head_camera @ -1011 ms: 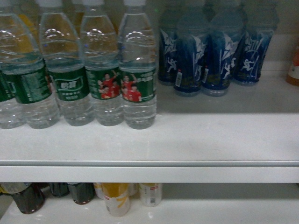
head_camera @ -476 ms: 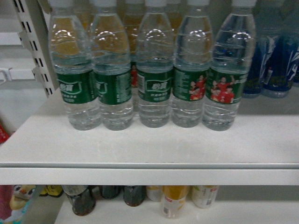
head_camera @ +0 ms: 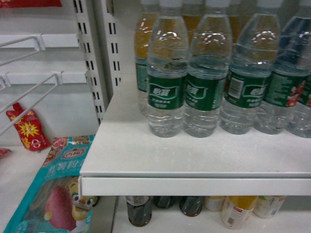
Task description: Move water from second to third shelf
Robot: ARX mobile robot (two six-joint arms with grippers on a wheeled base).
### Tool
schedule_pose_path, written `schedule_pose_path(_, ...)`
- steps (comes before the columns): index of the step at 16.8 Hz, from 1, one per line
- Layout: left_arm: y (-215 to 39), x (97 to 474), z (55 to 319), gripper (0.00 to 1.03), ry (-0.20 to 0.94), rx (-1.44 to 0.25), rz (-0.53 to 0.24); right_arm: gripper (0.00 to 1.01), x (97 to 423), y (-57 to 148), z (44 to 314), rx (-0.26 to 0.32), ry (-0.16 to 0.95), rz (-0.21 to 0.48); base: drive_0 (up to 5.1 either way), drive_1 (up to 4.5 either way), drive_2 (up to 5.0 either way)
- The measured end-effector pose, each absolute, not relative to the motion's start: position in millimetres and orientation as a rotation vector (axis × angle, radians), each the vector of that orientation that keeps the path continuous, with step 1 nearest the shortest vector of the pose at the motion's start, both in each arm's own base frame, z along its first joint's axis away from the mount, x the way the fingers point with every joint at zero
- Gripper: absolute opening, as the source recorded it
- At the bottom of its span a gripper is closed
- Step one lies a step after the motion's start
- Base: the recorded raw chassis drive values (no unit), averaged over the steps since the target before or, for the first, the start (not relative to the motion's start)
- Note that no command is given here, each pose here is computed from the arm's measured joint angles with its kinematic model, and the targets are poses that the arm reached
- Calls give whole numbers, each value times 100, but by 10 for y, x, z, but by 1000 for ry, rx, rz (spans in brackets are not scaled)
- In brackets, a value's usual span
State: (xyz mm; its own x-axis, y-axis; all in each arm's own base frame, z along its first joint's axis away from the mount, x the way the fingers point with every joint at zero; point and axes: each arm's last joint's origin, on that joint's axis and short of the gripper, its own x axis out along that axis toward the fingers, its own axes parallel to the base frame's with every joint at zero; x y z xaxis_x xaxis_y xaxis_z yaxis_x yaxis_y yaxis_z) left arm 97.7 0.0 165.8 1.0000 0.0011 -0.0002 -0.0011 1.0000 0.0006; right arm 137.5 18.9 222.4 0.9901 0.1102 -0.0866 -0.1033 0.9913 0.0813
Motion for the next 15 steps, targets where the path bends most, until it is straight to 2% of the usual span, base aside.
schedule_pose_path(2,0,977,1657,98,1,1,3,40,1373,205,2230,78,86,133,0,0,0)
schedule_pose_path(4,0,977,1654,98,4,1,2,40,1374,194,2222,76,93,111,0,0,0)
schedule_pose_path(11,-1,977,1655,98,3,1,0,40,1374,196,2221,77,94,110,0,0,0)
schedule_pose_path(13,-1,977,1656,98,3,1,0,40,1353,191,2180,76,211,62,0,0,0)
schedule_pose_path(15,-1,977,1655,98,3,1,0,40,1359,202,2170,82,212,72,0,0,0)
